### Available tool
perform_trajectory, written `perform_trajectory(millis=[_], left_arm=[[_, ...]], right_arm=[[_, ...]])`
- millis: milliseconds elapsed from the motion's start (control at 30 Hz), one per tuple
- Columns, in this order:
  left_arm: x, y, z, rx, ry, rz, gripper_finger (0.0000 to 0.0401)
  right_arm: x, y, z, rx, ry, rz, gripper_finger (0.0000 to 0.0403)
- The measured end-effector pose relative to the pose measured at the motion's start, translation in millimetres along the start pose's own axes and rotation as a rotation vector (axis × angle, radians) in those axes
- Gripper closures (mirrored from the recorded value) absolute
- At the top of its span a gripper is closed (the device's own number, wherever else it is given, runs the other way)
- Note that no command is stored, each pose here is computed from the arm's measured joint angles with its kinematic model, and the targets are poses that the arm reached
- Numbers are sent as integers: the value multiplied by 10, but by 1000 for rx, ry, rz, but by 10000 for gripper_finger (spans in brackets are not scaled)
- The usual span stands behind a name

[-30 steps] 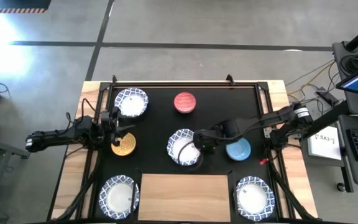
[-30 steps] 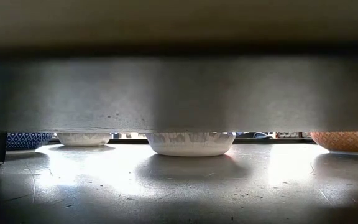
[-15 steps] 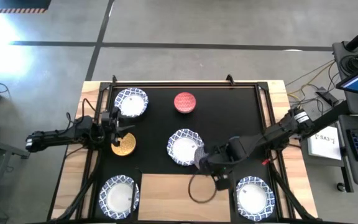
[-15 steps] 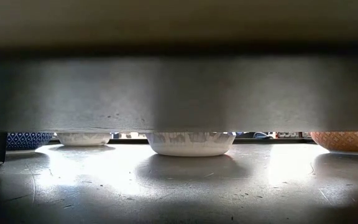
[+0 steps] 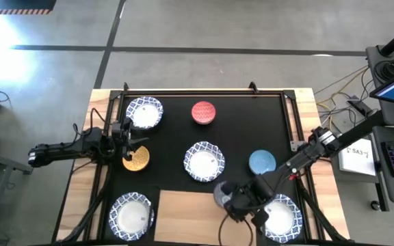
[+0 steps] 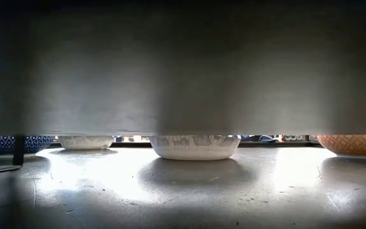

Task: Place and stack bowls onto a shelf
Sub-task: Put the small blue bowl on the shelf

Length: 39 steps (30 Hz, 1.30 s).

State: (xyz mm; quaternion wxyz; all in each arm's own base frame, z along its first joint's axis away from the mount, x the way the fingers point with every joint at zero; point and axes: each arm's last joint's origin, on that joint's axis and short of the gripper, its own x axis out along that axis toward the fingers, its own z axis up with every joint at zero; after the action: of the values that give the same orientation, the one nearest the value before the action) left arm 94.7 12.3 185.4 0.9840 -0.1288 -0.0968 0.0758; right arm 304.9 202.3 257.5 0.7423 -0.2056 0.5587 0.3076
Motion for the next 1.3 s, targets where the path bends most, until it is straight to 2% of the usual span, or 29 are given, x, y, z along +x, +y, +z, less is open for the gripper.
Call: perform_trajectory(millis=[200, 367, 600, 767, 1033, 1300], left_arm=[[0, 1, 0, 0, 0, 1, 207], [0, 0, 0, 0, 0, 0, 207], [1, 1, -2, 0, 2, 1, 207], [1, 1, -2, 0, 2, 1, 207], [1, 1, -2, 0, 2, 1, 207], [2, 1, -4, 0, 4, 1, 207]], right_arm=[[-113, 45, 192, -27, -69, -55, 390], [-145, 73, 333, -14, -103, -42, 390], [82, 33, 489, 236, -62, -19, 390], [262, 15, 558, 415, 45, 4, 390], [391, 8, 729, 563, 175, -22, 390], [339, 31, 834, 745, 147, -23, 390]])
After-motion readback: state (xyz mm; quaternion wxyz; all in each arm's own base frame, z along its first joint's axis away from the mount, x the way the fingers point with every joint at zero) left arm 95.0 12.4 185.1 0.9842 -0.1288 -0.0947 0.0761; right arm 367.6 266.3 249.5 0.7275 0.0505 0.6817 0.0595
